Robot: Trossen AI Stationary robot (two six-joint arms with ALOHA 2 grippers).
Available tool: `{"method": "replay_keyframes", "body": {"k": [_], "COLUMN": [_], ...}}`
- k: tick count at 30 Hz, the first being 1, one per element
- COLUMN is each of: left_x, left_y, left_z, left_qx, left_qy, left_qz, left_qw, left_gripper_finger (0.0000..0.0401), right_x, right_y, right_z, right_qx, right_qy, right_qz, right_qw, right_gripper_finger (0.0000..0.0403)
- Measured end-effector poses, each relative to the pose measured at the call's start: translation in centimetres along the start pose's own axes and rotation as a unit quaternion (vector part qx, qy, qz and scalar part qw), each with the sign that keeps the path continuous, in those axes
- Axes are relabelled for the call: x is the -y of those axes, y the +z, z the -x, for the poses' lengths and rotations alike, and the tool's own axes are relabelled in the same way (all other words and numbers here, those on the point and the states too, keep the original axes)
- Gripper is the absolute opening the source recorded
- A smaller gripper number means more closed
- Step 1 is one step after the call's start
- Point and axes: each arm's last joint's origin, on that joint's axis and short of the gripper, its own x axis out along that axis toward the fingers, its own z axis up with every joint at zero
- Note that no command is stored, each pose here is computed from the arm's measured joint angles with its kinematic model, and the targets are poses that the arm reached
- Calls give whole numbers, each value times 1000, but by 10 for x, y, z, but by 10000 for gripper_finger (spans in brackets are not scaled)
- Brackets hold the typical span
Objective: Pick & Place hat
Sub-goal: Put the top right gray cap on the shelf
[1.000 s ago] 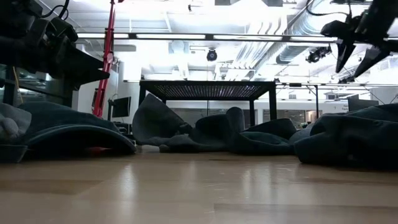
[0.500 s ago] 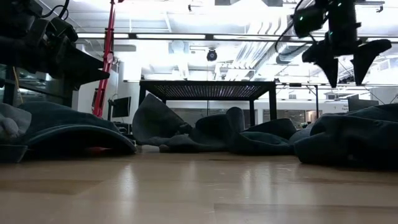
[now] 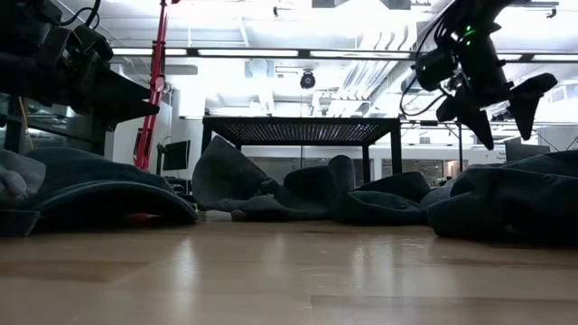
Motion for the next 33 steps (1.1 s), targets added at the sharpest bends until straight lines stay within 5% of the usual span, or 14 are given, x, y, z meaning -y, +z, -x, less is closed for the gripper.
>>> {"method": "replay_keyframes", "body": {"k": [33], "left_x": [0], "left_y": [0], "left_z": [0], "left_qx": [0], "left_qy": [0], "left_qz": [0], "left_qw": [1000], "left_gripper_finger": [221], "right_x": [-15], "right_y": [55], "right_z": [-58], "right_qx": [-131], "right_qy": [14], "right_qz": [19], "right_qw": [991], "right_gripper_finger": [304]}}
